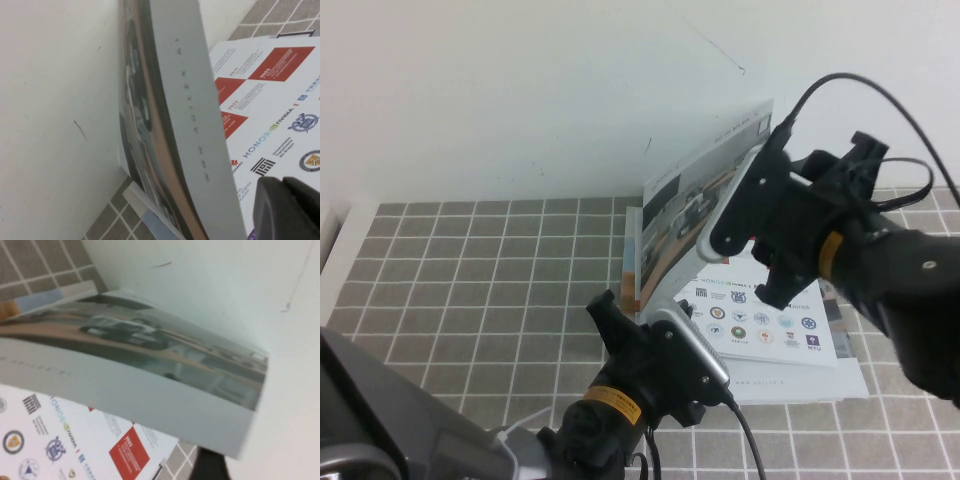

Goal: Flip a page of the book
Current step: Open the closed book

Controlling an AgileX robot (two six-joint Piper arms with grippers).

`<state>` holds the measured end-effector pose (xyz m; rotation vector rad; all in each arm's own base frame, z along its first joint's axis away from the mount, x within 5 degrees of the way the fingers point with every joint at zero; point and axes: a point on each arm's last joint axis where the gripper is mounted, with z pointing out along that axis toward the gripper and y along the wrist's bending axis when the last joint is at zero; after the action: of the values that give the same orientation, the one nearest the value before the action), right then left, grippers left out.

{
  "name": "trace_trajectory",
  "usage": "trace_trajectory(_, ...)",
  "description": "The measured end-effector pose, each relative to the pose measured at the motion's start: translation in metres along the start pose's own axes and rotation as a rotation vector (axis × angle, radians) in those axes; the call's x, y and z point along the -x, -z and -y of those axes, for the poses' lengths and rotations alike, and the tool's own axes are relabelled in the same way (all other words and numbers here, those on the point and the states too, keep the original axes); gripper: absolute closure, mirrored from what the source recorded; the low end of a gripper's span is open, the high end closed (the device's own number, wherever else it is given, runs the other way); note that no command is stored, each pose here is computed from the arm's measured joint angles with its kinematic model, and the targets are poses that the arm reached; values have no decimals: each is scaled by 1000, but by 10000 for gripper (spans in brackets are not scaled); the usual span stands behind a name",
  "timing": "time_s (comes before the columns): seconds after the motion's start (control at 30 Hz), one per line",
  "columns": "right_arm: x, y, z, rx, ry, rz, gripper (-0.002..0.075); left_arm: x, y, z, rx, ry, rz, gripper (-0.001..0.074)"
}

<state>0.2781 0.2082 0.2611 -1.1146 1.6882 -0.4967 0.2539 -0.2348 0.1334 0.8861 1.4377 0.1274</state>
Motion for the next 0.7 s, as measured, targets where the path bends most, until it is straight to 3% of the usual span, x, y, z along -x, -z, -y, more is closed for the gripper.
trace_trajectory(0.27, 3, 51, 48, -93, -295, 38, 261, 0, 0, 0, 1, 8, 4, 737)
trace_trajectory(0.37, -7, 61, 55, -147, -337, 5, 282, 0, 0, 0, 0, 11, 5, 737)
trace_trajectory(0.5, -26, 62, 44, -148, -334, -67, 453, 0, 0, 0, 0, 11, 5, 737)
trace_trajectory(0.6, -38, 56, 20, -36, -336, -67, 641, 0, 0, 0, 0, 13, 5, 737)
trace_trajectory(0.7, -44, 42, 3, 77, -440, -59, 701, 0, 0, 0, 0, 13, 5, 737)
